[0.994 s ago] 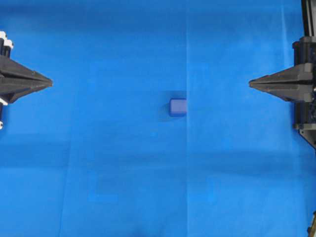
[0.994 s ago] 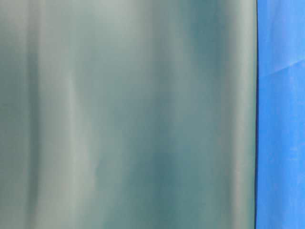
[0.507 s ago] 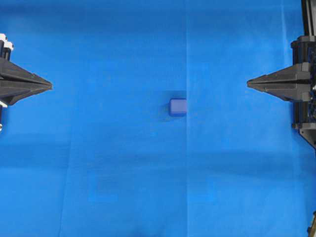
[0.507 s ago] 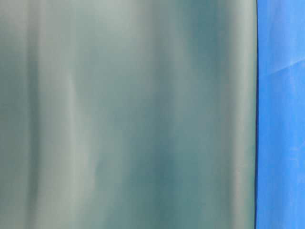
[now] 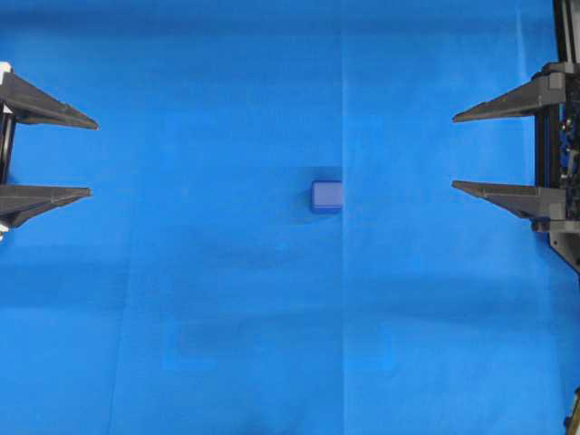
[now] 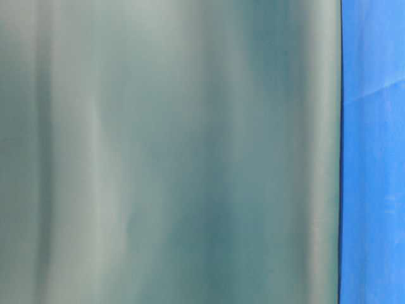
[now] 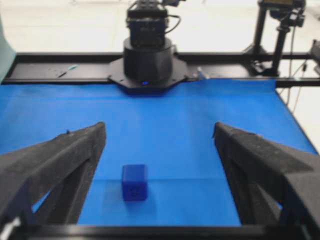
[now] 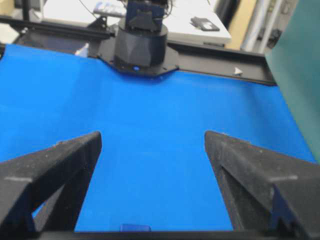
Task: Handover the blue block to the right arm after grasping it with the left arm, then place it in the designated position.
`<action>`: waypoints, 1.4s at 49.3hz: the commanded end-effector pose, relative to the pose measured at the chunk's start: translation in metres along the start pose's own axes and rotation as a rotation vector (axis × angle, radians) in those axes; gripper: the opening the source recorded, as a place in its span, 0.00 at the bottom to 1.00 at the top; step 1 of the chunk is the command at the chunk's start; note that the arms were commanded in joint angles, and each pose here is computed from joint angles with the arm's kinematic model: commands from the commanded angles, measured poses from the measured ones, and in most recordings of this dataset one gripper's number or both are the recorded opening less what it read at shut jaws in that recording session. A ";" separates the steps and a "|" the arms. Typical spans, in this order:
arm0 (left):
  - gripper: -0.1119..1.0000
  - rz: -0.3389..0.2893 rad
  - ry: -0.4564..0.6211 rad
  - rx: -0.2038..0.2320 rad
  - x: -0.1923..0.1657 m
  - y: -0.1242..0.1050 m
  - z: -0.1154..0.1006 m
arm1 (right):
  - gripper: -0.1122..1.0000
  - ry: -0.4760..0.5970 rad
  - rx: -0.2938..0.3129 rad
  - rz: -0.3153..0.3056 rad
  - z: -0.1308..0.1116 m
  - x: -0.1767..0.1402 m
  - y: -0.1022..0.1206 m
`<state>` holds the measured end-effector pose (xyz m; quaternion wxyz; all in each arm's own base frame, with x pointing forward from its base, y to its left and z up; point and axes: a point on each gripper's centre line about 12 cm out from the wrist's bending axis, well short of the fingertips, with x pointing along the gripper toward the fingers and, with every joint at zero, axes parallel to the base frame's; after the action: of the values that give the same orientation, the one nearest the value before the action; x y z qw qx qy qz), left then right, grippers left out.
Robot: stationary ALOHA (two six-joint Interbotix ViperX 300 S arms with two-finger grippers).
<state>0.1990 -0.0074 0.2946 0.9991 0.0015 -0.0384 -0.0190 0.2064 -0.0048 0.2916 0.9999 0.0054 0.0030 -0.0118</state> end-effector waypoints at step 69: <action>0.93 0.033 0.073 0.022 0.225 0.016 -0.009 | 0.97 -0.019 0.007 -0.007 0.004 0.007 -0.001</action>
<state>0.4140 -0.0025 0.2872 0.9999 0.0117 0.0115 -0.0049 0.2111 -0.0059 0.2879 0.9998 0.0062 0.0076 -0.0144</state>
